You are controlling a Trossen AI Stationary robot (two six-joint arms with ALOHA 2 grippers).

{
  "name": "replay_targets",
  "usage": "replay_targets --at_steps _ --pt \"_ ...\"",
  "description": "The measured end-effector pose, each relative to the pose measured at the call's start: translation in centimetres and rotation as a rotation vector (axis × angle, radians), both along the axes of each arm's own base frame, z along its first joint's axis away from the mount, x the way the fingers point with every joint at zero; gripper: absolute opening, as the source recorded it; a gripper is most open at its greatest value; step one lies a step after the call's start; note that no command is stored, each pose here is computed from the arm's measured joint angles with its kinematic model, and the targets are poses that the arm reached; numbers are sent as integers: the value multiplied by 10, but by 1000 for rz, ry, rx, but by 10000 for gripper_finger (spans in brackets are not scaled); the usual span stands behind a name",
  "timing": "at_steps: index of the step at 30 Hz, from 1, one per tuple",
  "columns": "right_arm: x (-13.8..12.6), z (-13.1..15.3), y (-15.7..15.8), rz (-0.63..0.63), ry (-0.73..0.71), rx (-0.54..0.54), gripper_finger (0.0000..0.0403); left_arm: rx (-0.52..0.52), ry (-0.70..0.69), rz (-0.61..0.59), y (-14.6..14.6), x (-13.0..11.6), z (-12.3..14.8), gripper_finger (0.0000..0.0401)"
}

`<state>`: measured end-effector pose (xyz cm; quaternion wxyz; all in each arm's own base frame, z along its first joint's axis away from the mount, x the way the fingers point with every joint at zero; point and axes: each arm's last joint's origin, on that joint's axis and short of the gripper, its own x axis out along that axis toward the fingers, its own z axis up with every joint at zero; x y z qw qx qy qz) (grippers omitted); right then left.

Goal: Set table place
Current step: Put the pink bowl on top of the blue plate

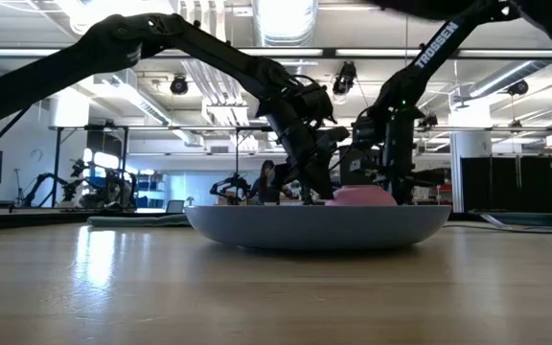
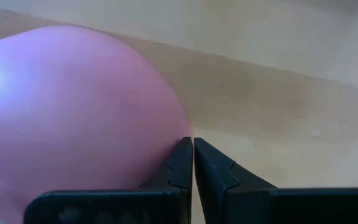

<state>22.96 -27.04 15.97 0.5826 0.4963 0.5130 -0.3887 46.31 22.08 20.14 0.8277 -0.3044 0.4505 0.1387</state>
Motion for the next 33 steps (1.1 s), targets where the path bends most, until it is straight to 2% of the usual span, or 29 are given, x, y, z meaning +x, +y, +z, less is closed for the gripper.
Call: replay_targets --at_steps 6,11,16,33 --pt "13 9 -2 45 -36 -37 9 -23 40 0 0 -4 -7 0" --pt "20 37 -4 66 -98 -111 9 -34 57 1 0 -6 -8 0" --pt "28 55 -2 86 -127 -134 9 -51 82 -1 -1 -9 -9 0" --pt "50 63 22 161 -87 -129 8 -54 107 -27 -5 -14 0 0"
